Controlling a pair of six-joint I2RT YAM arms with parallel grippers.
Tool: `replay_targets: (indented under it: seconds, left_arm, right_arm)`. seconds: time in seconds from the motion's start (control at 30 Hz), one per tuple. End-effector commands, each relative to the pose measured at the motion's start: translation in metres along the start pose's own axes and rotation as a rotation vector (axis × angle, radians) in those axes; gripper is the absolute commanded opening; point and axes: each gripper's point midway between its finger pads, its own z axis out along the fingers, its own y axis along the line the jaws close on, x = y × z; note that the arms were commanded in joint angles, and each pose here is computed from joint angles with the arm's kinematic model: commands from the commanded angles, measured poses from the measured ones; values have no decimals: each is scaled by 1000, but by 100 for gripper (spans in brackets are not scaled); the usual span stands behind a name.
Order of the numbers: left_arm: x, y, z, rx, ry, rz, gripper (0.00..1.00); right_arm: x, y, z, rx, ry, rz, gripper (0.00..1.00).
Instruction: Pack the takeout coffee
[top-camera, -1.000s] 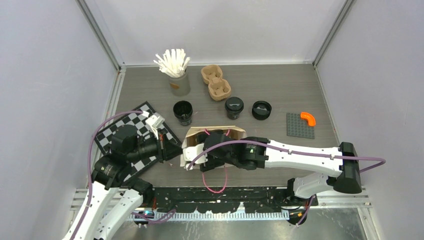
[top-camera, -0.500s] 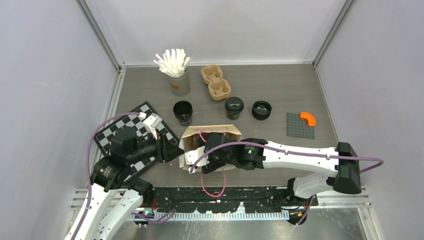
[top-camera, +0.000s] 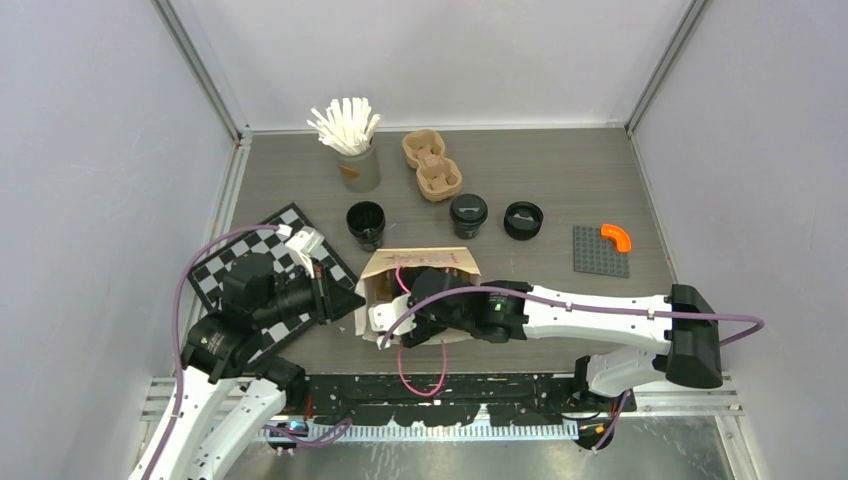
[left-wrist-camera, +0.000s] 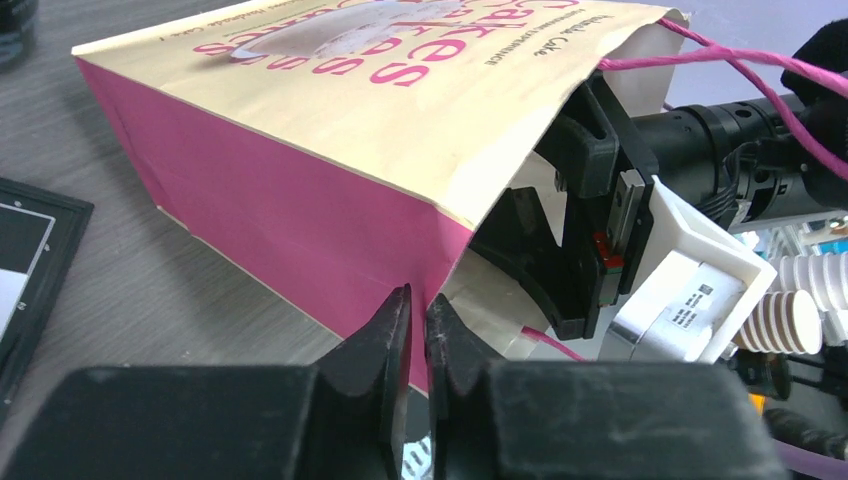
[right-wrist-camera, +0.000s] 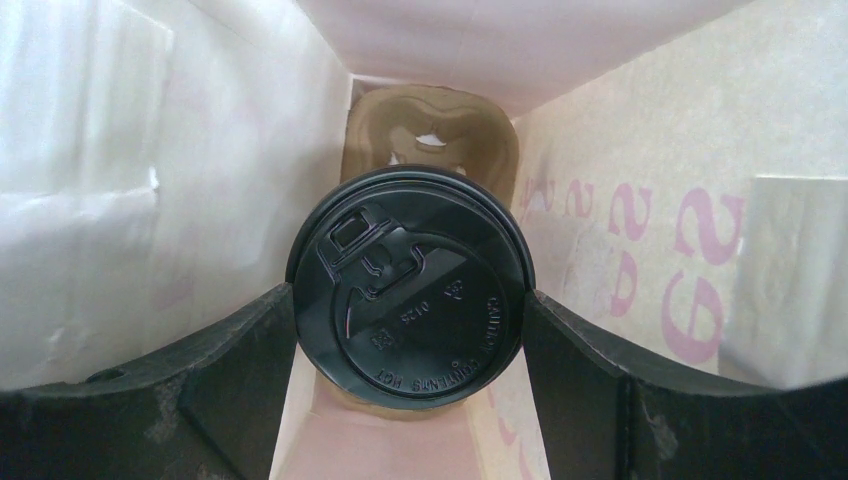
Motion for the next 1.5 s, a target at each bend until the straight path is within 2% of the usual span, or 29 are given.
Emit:
replay_targets:
  seconds: [0.0, 0.07, 0.1, 0.73, 1.17, 1.47]
  left_arm:
    - [1, -6, 0, 40, -4, 27, 7]
    - [2, -8, -2, 56, -6, 45, 0]
    - [4, -9, -3, 68, -5, 57, 0]
    - [14, -11, -5, 91, 12, 62, 0]
    - [9, -8, -8, 44, -2, 11, 0]
    - [5, -3, -7, 2, -9, -24, 0]
  right_arm:
    - [-13, -16, -2, 68, -58, -14, 71]
    - [-13, -16, 0, 65, -57, -28, 71]
    - [-13, -15, 2, 60, -57, -33, 71]
    - [-31, -13, 21, 90, -136, -150, 71]
    - [-11, -12, 50, 119, -97, -162, 71]
    - [-10, -19, 59, 134, -152, -161, 70]
